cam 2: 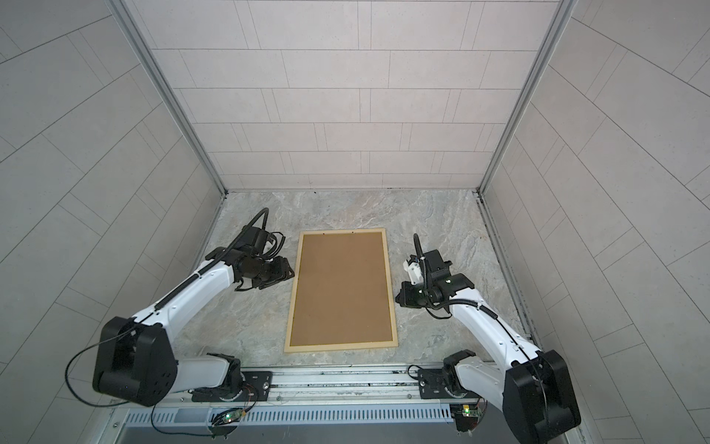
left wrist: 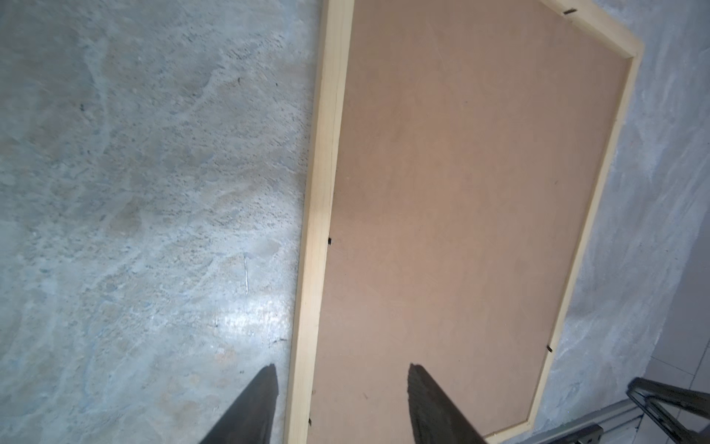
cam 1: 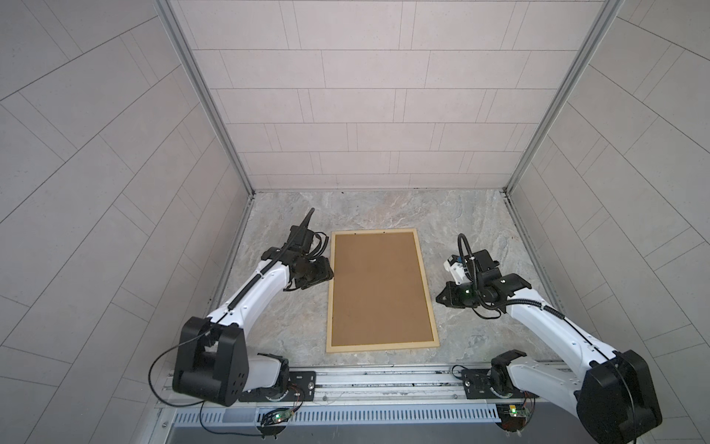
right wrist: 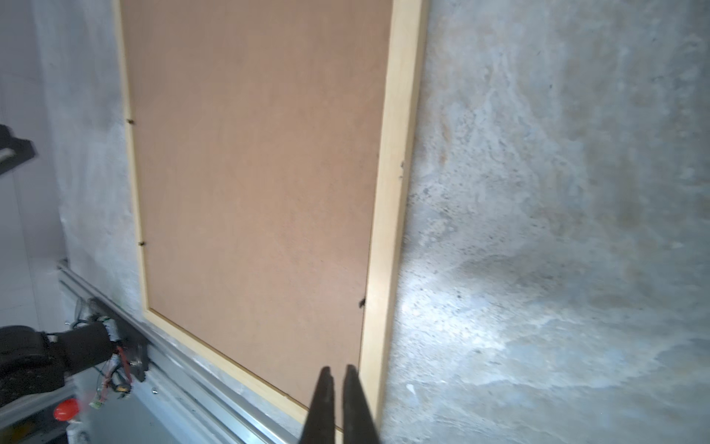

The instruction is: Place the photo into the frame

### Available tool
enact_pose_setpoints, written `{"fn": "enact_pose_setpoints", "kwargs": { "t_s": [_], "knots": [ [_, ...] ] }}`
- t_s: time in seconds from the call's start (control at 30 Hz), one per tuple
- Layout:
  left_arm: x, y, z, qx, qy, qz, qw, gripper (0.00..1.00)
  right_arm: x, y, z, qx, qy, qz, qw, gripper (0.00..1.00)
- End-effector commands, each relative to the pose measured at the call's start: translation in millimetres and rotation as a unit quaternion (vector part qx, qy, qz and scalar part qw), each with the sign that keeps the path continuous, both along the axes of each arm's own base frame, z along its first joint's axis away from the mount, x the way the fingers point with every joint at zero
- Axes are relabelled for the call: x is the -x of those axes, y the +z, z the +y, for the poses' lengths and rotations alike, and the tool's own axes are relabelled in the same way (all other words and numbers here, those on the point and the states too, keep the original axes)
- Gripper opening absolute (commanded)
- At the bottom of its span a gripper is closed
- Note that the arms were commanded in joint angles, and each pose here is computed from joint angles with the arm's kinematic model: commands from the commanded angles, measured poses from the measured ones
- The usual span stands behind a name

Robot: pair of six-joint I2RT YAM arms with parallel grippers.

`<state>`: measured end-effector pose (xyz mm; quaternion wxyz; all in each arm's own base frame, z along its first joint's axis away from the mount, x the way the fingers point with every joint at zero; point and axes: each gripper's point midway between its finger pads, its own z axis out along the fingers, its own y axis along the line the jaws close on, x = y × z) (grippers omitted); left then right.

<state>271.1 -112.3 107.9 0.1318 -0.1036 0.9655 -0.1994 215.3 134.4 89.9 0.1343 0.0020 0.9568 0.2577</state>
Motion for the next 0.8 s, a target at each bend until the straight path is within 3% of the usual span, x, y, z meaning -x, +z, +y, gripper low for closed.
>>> {"fn": "enact_pose_setpoints", "kwargs": {
  "t_s": [0.0, 0.77],
  "knots": [
    [28.0, -9.9, -0.4, 0.01, -0.004, 0.042, 0.999, 0.6, 12.7, -14.1, -5.6, 0.028, 0.004, 0.03, 0.999, 0.0],
    [31.4, -20.9, -22.5, 0.06, -0.014, 0.04, 0.997, 0.59, -7.5, -45.2, 12.9, 0.085, 0.034, 0.074, 0.993, 0.0]
  ]
}}
